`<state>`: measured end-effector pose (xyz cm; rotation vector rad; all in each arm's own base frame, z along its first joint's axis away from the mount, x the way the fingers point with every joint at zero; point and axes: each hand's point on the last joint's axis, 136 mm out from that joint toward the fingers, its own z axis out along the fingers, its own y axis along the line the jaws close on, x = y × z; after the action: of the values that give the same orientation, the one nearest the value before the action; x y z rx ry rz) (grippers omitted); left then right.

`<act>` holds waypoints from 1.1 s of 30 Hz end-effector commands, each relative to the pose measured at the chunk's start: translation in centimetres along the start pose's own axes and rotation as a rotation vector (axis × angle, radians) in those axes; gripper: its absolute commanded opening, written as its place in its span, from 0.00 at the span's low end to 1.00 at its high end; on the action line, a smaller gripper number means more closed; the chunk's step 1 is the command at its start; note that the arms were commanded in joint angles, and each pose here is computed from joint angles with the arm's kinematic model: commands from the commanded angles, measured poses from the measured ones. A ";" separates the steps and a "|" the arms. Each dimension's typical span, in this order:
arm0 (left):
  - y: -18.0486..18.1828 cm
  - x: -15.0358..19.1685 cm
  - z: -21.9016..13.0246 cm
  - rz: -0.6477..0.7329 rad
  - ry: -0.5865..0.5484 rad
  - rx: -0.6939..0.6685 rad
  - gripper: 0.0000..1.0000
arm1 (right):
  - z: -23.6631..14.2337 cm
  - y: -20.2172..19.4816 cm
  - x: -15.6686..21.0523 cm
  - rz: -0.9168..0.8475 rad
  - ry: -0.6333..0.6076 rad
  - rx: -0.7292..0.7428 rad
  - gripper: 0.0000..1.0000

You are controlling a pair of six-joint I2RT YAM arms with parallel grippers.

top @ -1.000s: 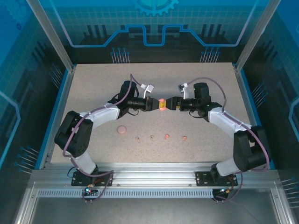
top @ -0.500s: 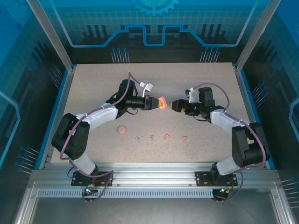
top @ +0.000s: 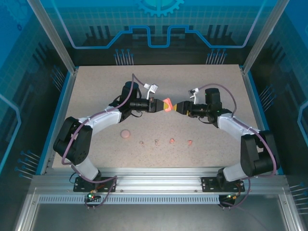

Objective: Insert wireless bluetooth earbuds into charging case

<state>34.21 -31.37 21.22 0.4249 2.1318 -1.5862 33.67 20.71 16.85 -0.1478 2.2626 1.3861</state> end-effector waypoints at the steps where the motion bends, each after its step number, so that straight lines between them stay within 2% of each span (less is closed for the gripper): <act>1: -1.9 -0.8 -0.1 0.044 -0.011 0.053 0.00 | 0.8 2.1 -0.9 -0.045 0.003 -0.055 0.63; 11: -2.0 -0.2 0.2 0.042 -0.002 0.062 0.00 | 2.1 1.4 -0.7 -0.018 0.020 -0.046 0.51; 20: -2.1 0.4 0.6 0.038 0.009 0.071 0.00 | 2.9 1.9 -2.2 -0.014 0.006 -0.064 0.38; 25: -1.8 0.5 0.7 0.035 0.006 0.068 0.00 | 3.0 2.1 -2.1 -0.017 0.016 -0.080 0.19; 28: -1.6 0.6 0.9 0.028 0.006 0.064 0.00 | 2.9 2.1 -2.1 -0.020 0.018 -0.080 0.00; 31: -1.1 0.8 1.0 0.018 0.006 0.054 0.00 | 2.8 2.0 -2.1 -0.020 0.015 -0.067 0.00; 32: -0.8 0.8 1.0 0.015 0.001 0.043 0.05 | 2.7 1.9 -2.1 -0.018 0.014 -0.057 0.00; 33: -0.4 0.8 1.0 0.013 -0.003 0.022 0.21 | 2.6 1.6 -2.1 -0.017 0.014 -0.036 0.00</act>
<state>34.78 -31.48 20.90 0.3692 2.1258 -1.5671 35.07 23.37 17.78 -0.1936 2.2416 1.4693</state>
